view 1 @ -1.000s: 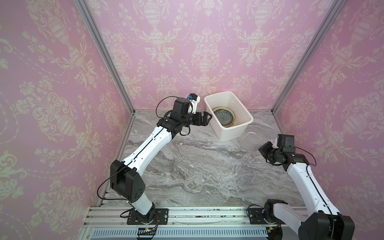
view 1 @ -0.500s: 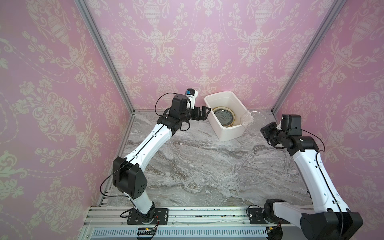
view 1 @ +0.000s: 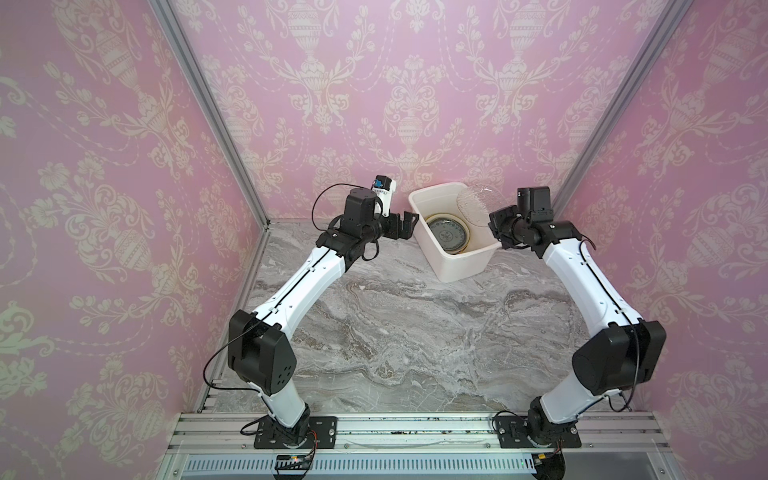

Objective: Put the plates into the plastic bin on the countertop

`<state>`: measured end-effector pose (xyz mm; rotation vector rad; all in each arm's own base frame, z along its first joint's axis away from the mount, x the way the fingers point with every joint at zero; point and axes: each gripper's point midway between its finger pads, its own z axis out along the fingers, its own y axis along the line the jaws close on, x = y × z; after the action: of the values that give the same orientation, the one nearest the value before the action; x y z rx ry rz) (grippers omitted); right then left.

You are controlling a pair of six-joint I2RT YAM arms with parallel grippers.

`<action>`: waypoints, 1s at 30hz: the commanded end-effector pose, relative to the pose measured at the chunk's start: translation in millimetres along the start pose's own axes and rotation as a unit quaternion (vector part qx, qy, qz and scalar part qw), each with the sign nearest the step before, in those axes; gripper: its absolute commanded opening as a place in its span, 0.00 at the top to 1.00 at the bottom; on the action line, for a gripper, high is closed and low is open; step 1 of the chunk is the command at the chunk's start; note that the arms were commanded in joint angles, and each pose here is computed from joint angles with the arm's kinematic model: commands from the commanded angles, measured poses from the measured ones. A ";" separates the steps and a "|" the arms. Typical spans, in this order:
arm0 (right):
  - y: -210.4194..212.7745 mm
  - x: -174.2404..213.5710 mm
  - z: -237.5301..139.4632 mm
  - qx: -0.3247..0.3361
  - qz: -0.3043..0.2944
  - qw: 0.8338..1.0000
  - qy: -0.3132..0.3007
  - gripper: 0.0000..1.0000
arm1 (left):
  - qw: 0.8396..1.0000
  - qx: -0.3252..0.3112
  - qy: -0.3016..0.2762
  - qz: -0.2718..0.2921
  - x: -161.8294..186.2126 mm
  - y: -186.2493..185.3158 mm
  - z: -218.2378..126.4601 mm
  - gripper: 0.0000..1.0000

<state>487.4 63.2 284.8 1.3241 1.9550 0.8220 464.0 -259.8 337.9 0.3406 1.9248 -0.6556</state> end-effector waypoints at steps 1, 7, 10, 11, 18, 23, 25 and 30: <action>18.3 -1.6 25.8 -0.008 0.015 1.000 -0.003 1.00 | 1.000 -0.025 -0.006 0.006 -0.1 19.4 6.4 0.01; 26.2 7.0 81.1 0.008 0.015 1.000 0.016 1.00 | 0.999 -0.036 -0.008 -0.004 -7.5 39.3 18.4 0.01; 24.1 13.2 104.5 0.015 0.025 0.999 0.028 1.00 | 0.999 -0.041 -0.008 -0.007 -11.5 48.0 25.4 0.01; 22.6 15.0 111.9 0.018 0.029 0.999 0.032 1.00 | 0.999 -0.042 -0.008 -0.008 -13.4 50.5 27.6 0.01; -8.0 30.7 149.2 0.060 0.057 0.995 0.046 1.00 | 0.999 -0.046 0.010 -0.015 -12.2 63.7 42.5 0.01; -28.8 38.7 165.8 0.089 0.056 0.993 0.054 1.00 | 0.999 -0.046 0.019 -0.019 -7.9 66.1 46.8 0.01; -35.6 40.0 169.8 0.098 0.054 0.992 0.055 1.00 | 0.999 -0.046 0.020 -0.019 -7.9 67.1 48.3 0.01; -47.4 43.3 181.2 0.116 0.045 0.990 0.062 1.00 | 0.998 -0.046 0.025 -0.018 -9.0 69.1 52.2 0.01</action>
<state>600.3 110.2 173.9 1.4684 2.0467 0.8225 539.5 -233.8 306.4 0.2439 2.0006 -0.5804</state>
